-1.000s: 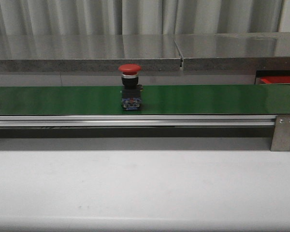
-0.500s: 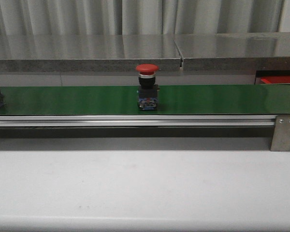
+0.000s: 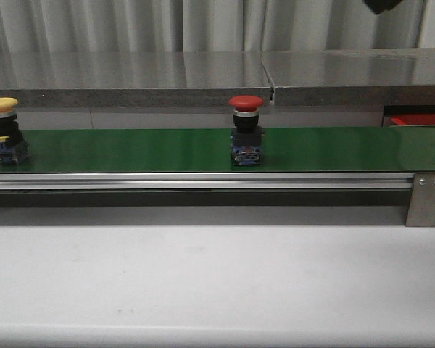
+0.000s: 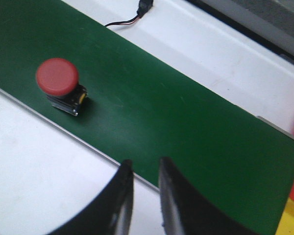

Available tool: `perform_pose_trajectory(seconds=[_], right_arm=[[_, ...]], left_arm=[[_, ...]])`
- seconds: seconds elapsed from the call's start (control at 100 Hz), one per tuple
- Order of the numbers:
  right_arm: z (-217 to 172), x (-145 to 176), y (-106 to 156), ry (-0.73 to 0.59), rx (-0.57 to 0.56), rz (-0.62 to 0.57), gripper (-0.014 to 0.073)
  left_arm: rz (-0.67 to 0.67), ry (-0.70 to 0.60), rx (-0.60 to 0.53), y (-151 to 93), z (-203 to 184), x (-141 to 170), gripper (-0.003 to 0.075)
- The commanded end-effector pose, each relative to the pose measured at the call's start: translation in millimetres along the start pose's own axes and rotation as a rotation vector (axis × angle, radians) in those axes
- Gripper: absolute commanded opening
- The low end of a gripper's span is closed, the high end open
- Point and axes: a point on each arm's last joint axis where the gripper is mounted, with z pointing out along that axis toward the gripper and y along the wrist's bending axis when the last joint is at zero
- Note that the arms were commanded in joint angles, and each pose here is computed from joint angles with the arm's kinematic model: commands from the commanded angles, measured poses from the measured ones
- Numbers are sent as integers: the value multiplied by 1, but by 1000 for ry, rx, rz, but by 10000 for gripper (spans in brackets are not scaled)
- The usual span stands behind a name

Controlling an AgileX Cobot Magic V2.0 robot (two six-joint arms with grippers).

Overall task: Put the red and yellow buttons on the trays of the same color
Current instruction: 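Lower the right gripper and grasp the red button at the belt end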

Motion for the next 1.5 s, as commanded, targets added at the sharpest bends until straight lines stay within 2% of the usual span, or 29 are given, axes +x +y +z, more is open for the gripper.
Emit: perform_pose_trajectory(seconds=[0.0, 0.09, 0.16, 0.34, 0.55, 0.89, 1.08, 1.18, 1.37, 1.49], right_arm=[[-7, -21, 4, -73, -7, -14, 380], [6, -30, 8, -42, -26, -22, 525], [14, -35, 11, 2, -50, -14, 559], [41, -40, 15, 149, -107, 9, 560], [62, -45, 17, 248, -137, 15, 560], [99, -43, 17, 262, -132, 15, 560], [109, -44, 11, 242, -91, -3, 554], [112, -41, 4, 263, -68, -5, 474], [112, -39, -6, 274, -54, 11, 167], [109, -42, -8, 244, -42, 8, 99]], left_arm=[[-18, -91, 4, -1, -5, -13, -20], [-18, -91, 4, -1, -5, -13, -20], [-18, -91, 4, -1, -5, -13, -20], [-18, -91, 4, -1, -5, -13, -20], [-18, -91, 4, -1, -5, -13, -20], [-18, -91, 4, -1, -5, -13, -20], [-18, -91, 4, -1, -5, -13, -20], [-18, -91, 4, -1, -5, -13, -20], [-18, -91, 4, -1, -5, -13, -20], [-18, -91, 4, -1, -5, -13, -20]])
